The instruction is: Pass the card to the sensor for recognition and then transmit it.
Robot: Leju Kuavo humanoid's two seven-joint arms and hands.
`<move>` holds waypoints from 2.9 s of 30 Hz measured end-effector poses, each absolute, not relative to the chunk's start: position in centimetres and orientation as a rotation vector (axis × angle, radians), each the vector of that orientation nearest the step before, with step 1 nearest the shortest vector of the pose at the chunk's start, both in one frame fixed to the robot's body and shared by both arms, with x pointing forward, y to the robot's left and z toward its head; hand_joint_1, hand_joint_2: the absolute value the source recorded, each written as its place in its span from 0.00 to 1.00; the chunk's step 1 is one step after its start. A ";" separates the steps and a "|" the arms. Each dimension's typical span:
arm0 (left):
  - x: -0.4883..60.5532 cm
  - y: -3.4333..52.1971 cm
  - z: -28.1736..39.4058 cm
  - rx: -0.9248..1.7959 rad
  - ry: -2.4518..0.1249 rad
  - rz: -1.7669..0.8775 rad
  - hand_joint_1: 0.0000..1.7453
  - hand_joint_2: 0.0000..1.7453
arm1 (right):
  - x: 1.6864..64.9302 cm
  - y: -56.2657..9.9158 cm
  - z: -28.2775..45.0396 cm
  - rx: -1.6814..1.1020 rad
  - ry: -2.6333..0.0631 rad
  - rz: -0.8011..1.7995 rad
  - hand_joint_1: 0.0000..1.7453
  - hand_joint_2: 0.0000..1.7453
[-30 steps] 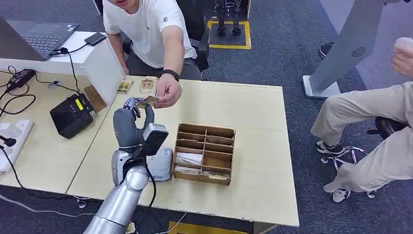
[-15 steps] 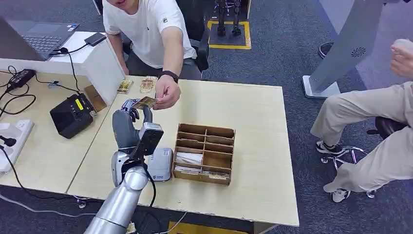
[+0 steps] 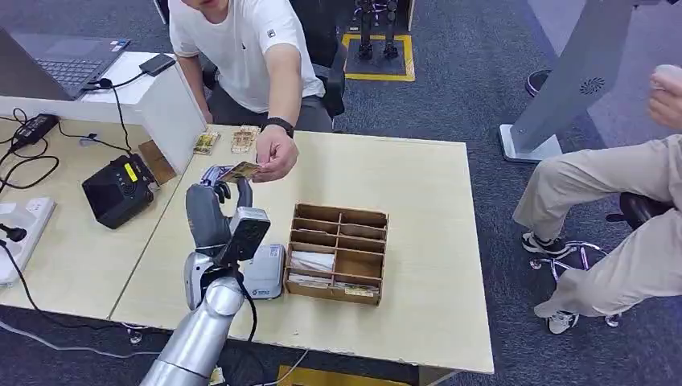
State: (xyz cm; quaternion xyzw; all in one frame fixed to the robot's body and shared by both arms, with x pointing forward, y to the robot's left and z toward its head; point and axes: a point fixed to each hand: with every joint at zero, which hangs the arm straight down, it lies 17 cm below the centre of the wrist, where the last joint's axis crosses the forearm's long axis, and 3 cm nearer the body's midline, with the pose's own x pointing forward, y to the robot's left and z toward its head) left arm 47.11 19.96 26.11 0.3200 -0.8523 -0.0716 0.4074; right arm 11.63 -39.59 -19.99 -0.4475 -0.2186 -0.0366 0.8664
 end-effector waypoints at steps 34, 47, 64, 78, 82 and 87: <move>46.3 20.6 27.3 0.889 -2.190 -0.167 1.00 1.00 | 11.7 -39.6 -20.0 -0.938 -0.459 -0.071 0.00 1.00; 46.4 21.0 27.2 0.896 -2.173 -0.150 1.00 1.00 | 11.8 -39.5 -20.0 -0.936 -0.461 -0.058 0.00 1.00; 46.4 21.3 27.1 0.883 -2.170 -0.129 1.00 1.00 | 11.7 -39.6 -20.0 -0.936 -0.452 -0.063 0.00 1.00; 46.1 21.0 27.3 0.880 -2.193 -0.126 1.00 1.00 | 11.6 -39.6 -20.0 -0.936 -0.452 -0.064 0.00 1.00; 45.9 20.8 27.4 0.895 -2.206 -0.148 1.00 1.00 | 11.7 -39.6 -20.0 -0.936 -0.454 -0.064 0.00 1.00; 45.7 20.8 27.5 0.902 -2.209 -0.146 1.00 1.00 | 11.7 -39.6 -20.0 -0.936 -0.453 -0.064 0.00 1.00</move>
